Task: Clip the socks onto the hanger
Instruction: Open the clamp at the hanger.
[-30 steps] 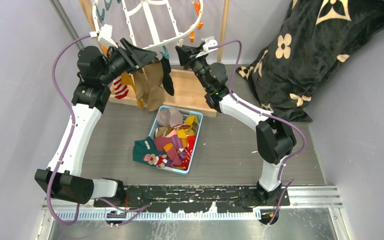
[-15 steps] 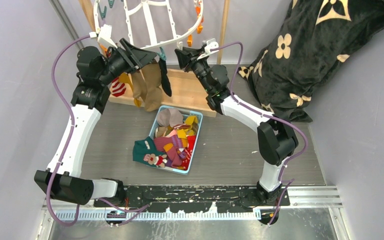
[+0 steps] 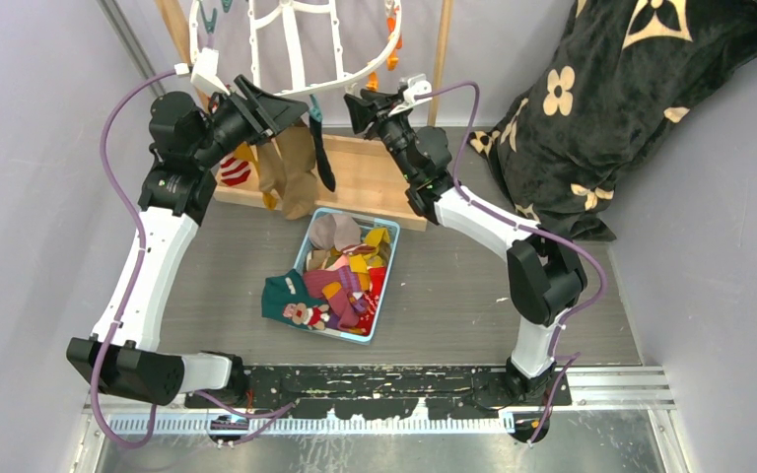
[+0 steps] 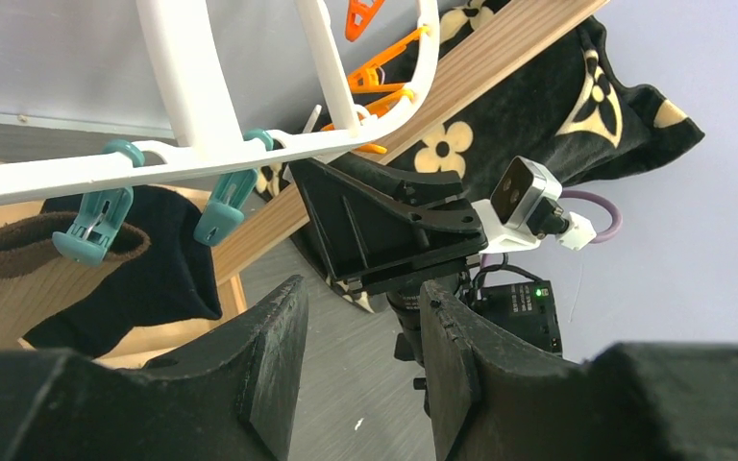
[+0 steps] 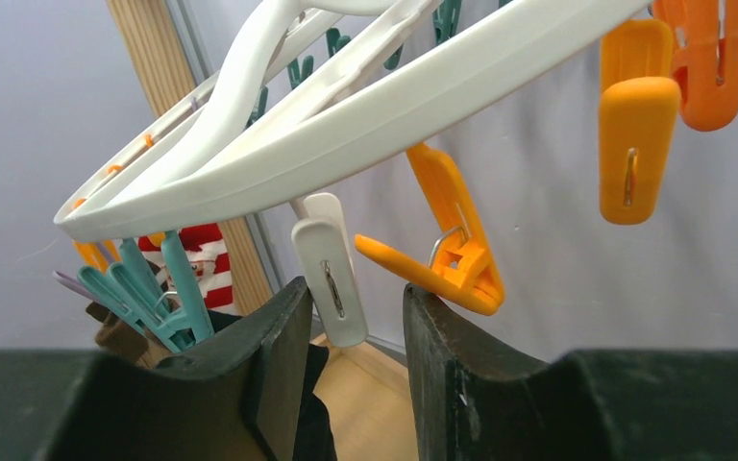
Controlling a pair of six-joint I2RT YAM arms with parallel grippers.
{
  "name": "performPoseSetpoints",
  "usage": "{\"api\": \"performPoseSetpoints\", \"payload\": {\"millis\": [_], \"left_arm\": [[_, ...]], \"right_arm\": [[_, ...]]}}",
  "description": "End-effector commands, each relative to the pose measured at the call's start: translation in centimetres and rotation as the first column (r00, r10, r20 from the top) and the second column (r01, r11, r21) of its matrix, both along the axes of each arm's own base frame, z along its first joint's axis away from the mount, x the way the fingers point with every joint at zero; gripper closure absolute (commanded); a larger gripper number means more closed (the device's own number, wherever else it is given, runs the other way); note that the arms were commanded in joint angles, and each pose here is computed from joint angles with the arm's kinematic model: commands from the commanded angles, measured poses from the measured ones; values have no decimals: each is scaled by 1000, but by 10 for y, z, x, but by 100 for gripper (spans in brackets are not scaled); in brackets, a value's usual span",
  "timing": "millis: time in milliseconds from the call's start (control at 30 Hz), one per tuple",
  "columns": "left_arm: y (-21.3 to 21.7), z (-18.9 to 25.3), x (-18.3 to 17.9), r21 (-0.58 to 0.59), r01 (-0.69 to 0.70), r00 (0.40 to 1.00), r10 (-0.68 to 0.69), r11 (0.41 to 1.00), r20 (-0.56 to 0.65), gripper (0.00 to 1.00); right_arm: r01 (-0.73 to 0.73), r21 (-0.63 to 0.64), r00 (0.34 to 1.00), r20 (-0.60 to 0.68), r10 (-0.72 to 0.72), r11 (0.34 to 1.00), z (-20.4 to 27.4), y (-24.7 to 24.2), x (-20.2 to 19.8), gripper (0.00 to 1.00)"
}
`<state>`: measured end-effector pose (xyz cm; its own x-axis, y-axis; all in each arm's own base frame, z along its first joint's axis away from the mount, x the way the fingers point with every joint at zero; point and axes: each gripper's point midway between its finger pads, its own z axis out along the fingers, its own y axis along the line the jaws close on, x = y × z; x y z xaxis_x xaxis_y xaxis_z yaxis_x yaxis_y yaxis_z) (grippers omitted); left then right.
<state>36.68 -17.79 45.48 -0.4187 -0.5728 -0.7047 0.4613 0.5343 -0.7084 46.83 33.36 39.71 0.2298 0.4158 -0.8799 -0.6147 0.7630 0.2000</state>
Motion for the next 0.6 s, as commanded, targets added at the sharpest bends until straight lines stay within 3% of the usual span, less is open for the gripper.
{"api": "performPoseSetpoints", "payload": {"millis": [0,333,567], "left_arm": [[4,41,-19,-20,10,994,-8,1000,109,53],[7,43,-19,-20,0,994,2,1000,114,53],[8,45,-19,-23,-1,993,4,1000,116,53]], "right_arm": [[13,48,995,95,-18,999,39,-6,-1,55],[-33,-6,992,118,33,999,39,5,-4,56],[-45,4,991,123,44,999,41,4,-9,75]]}}
